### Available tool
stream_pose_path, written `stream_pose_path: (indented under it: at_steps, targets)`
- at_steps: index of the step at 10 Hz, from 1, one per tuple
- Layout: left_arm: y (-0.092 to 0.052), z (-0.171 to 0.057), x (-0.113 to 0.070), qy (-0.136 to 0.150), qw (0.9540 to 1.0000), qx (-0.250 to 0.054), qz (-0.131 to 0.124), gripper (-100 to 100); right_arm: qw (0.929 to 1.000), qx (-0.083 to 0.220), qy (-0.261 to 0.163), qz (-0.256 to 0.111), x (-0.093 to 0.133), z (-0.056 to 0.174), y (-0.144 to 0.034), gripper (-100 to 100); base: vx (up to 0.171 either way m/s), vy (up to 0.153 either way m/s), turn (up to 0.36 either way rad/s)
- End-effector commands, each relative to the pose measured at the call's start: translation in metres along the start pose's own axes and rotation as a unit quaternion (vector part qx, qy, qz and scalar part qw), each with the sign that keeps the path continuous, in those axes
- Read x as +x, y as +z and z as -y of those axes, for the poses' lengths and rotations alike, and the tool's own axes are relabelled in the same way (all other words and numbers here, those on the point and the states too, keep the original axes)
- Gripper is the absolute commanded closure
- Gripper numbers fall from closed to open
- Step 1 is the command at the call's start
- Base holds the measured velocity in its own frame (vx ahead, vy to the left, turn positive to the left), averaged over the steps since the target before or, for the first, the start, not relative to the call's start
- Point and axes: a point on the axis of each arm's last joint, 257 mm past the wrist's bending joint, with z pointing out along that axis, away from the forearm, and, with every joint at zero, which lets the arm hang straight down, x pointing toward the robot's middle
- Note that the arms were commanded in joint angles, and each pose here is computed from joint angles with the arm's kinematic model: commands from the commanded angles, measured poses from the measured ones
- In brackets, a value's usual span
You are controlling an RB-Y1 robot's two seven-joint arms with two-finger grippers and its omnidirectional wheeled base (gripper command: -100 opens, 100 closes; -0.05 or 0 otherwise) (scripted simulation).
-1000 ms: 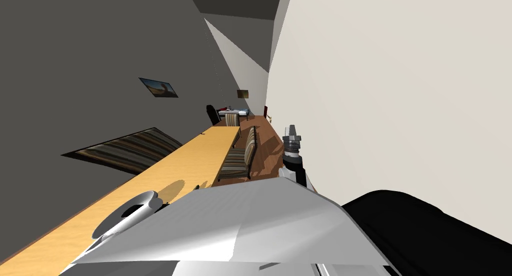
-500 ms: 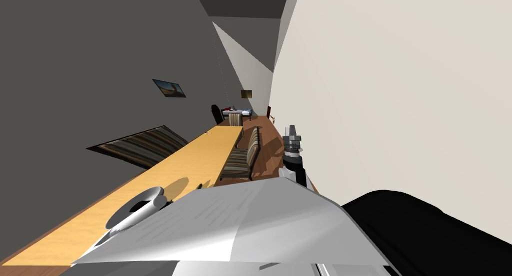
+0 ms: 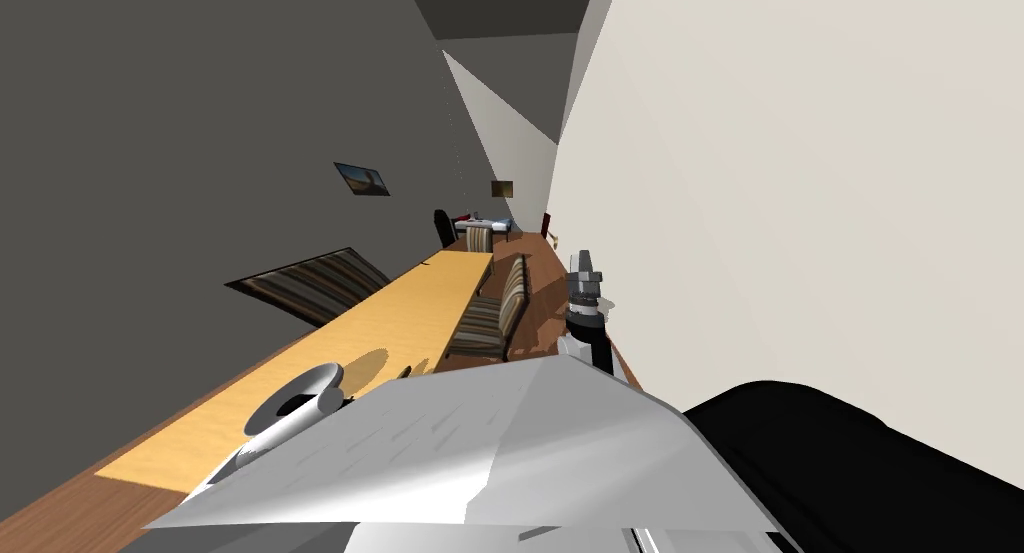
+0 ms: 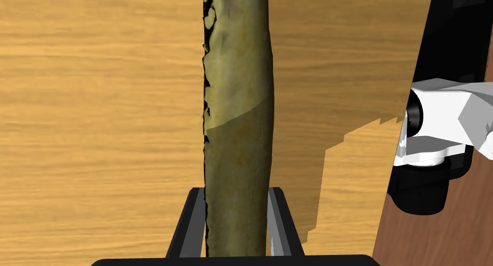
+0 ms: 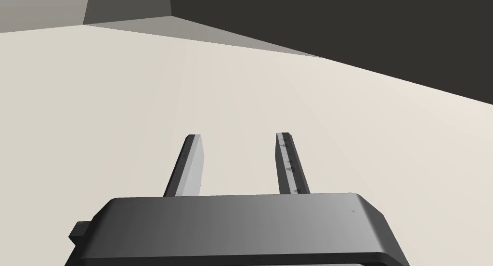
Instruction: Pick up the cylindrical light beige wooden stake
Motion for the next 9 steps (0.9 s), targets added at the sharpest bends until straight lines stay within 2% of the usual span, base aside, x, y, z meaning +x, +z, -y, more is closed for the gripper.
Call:
stream_pose_path:
  at_steps: [1,2,3,4,5,7,8,9]
  targets:
    - [0.000,-0.011,-0.003,0.010,0.9999,-0.005,0.008,100,1.0000,0.000,0.000,0.000,0.000,0.000,0.000,0,0.078,0.029,0.208]
    - [-0.005,-0.009,0.009,0.019,0.9998,0.001,-0.002,100,1.0000,0.000,0.000,0.000,0.000,0.000,0.000,0,0.070,0.018,0.131]
    - [-0.002,-0.021,0.000,0.022,0.9997,-0.006,0.011,100,1.0000,0.000,0.000,0.000,0.000,0.000,0.000,0,0.080,0.033,0.225]
    - [-0.009,-0.019,0.015,0.033,0.9994,0.003,-0.003,100,1.0000,0.000,0.000,0.000,0.000,0.000,0.000,0,0.063,0.017,0.113]
    - [-0.007,-0.031,0.006,0.036,0.9993,-0.004,0.010,100,1.0000,0.000,0.000,0.000,0.000,0.000,0.000,0,0.076,0.024,0.180]
    - [-0.015,-0.028,0.023,0.049,0.9988,0.006,-0.006,100,1.0000,0.000,0.000,0.000,0.000,0.000,0.000,0,0.043,0.005,0.064]
    - [-0.012,-0.028,0.019,0.044,0.9990,0.003,-0.002,100,1.0000,0.000,0.000,0.000,0.000,0.000,0.000,0,0.009,-0.002,-0.008]
    - [-0.013,-0.028,0.021,0.045,0.9990,0.004,-0.003,0,1.0000,0.000,0.000,0.000,0.000,0.000,0.000,0,0.000,0.000,0.000]
